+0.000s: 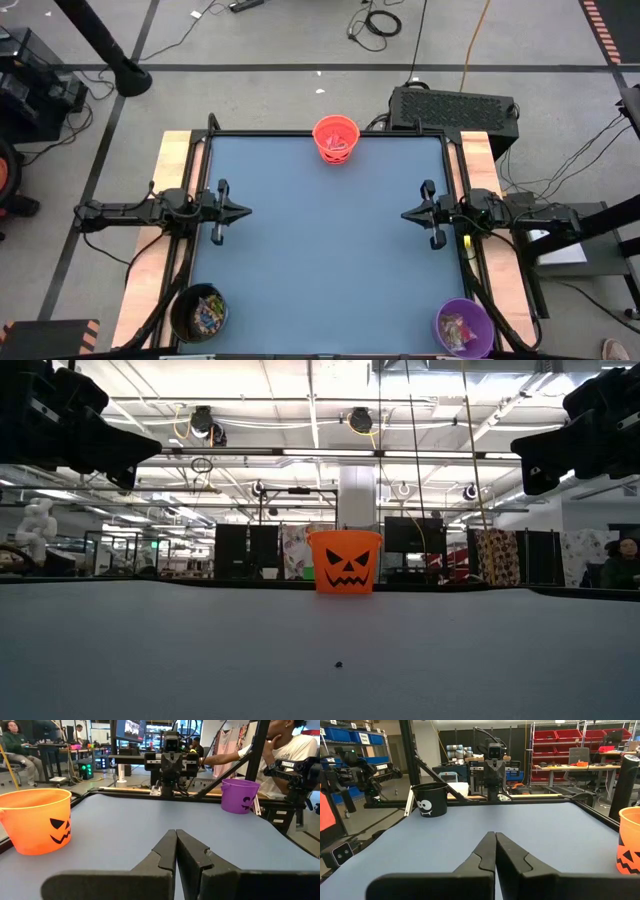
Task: Sort candy by brand, put in halloween buckets
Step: Return to Home Position
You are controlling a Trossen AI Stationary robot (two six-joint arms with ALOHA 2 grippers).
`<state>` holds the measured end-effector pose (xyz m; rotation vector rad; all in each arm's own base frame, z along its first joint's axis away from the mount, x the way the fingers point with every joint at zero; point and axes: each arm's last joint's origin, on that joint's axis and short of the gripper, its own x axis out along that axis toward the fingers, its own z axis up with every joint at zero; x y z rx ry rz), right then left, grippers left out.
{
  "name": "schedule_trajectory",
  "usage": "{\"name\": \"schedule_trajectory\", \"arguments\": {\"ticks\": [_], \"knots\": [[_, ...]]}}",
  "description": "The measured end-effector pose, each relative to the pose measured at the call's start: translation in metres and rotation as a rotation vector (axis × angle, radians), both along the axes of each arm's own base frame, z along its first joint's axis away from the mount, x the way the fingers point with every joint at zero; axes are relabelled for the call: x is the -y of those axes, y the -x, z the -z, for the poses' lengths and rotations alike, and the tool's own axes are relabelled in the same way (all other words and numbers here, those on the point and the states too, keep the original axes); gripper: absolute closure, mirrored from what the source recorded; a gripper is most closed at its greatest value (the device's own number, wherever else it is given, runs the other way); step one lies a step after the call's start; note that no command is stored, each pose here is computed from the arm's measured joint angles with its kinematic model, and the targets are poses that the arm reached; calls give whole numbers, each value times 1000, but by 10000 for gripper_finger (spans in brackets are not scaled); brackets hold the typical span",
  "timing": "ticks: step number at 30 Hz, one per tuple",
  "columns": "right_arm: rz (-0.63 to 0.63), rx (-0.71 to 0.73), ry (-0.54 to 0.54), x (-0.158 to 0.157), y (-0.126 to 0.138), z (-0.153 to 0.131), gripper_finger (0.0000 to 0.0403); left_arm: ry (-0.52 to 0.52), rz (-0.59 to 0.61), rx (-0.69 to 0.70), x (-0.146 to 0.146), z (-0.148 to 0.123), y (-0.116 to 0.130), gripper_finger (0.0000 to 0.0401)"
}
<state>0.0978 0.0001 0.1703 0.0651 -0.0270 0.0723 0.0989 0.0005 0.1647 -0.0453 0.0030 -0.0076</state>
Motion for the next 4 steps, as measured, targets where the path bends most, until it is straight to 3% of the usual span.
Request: {"name": "schedule_trajectory", "arguments": {"ticks": [4], "knots": [[0, -1, 0, 0, 0, 0, 403, 0, 0, 0, 0, 0, 0, 388]]}}
